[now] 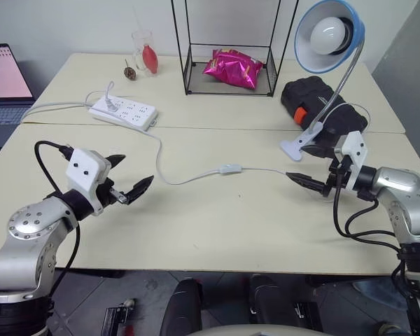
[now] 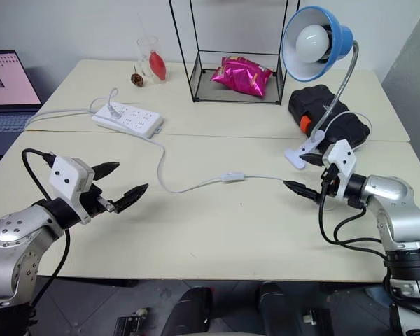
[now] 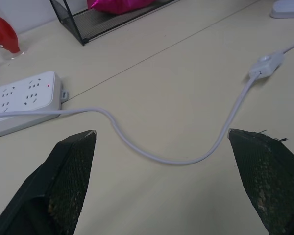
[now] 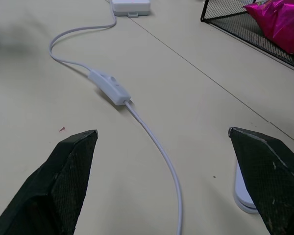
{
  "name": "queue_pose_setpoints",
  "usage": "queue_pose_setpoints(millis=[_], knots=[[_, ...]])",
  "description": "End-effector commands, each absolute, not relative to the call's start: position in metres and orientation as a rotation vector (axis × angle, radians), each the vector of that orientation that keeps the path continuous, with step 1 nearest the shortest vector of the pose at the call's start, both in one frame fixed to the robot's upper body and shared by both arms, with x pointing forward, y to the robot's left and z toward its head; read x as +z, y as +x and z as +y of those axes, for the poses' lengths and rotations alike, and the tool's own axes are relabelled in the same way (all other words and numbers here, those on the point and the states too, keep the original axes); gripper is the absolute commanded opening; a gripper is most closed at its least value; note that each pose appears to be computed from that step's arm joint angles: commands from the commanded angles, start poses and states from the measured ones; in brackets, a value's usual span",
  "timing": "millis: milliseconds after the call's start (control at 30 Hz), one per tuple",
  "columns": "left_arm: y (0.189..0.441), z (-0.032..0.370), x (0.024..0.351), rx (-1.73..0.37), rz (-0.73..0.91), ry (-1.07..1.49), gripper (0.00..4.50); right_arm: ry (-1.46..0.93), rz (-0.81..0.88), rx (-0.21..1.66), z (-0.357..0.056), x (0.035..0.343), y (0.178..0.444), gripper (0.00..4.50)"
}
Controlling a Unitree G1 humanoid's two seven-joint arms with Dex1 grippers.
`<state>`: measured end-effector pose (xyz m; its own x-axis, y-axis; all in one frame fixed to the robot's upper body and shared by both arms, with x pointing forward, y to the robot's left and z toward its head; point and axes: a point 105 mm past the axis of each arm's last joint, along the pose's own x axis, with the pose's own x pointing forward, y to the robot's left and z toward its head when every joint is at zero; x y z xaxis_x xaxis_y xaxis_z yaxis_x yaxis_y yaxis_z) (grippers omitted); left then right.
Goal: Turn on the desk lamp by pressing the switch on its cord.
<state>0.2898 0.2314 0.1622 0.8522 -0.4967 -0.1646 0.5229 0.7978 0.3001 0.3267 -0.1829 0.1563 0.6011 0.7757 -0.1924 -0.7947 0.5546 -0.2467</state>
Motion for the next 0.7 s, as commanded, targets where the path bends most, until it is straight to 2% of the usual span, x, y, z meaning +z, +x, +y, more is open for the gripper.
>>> queue_pose_setpoints(millis=[33,233,533,700], knots=[[0.291,0.224,0.180,-0.574,0.004,0.381,4.47,-0.319,0.012,0.932,-0.179,0.168,0.322,4.50],[0.295,0.224,0.176,-0.551,0.035,0.400,4.47,-0.312,0.007,0.930,-0.176,0.166,0.319,4.50],[0.297,0.216,0.181,-0.654,-0.006,0.317,4.47,-0.302,-0.023,0.915,-0.169,0.176,0.316,4.50],[0.306,0.209,0.172,-0.679,-0.001,0.365,4.47,-0.273,-0.003,0.934,-0.160,0.177,0.309,4.50]])
